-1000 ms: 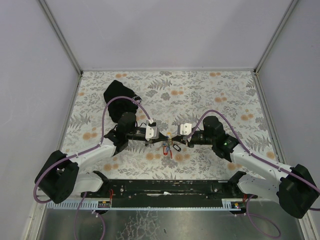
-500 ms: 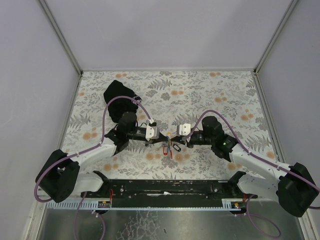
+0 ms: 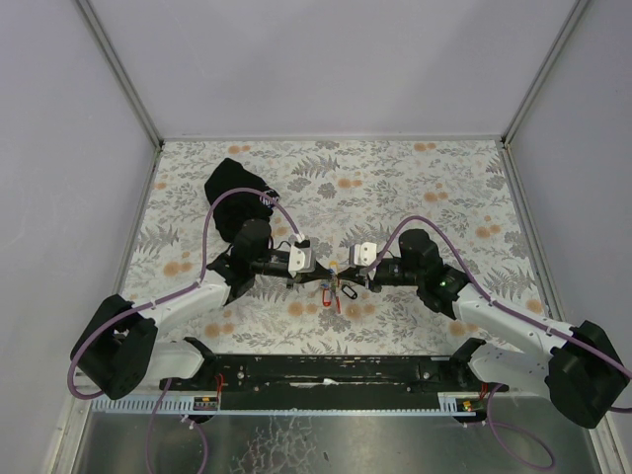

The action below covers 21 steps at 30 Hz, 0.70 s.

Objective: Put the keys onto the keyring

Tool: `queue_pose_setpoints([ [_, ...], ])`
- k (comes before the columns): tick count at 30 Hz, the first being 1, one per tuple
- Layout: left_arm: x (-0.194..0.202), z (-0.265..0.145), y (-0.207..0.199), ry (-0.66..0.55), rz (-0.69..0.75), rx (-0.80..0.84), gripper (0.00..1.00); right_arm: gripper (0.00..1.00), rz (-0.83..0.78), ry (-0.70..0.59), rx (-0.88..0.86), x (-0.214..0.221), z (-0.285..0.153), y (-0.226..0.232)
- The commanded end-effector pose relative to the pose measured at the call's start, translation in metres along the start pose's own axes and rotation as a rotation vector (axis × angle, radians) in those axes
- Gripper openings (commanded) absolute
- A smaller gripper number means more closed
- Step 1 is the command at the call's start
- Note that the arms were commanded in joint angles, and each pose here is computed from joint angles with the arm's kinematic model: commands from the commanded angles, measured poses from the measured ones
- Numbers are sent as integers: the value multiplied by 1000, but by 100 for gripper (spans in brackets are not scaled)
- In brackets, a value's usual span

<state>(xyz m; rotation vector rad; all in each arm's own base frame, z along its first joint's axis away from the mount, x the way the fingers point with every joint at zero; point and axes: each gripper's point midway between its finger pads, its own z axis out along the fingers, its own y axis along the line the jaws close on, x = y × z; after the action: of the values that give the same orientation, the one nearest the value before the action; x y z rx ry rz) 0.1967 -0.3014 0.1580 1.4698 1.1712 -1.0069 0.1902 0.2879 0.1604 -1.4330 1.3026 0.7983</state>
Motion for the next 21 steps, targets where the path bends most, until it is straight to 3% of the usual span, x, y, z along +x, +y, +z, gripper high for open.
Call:
queue_pose_setpoints([
  [1,-10,5,8,-1,36,-14,0,0,-94,-158,-8,-57,5,-10],
  [21,-11,5,20,35,30,-94,0,0,-40,-152,10,-56,13,-19],
])
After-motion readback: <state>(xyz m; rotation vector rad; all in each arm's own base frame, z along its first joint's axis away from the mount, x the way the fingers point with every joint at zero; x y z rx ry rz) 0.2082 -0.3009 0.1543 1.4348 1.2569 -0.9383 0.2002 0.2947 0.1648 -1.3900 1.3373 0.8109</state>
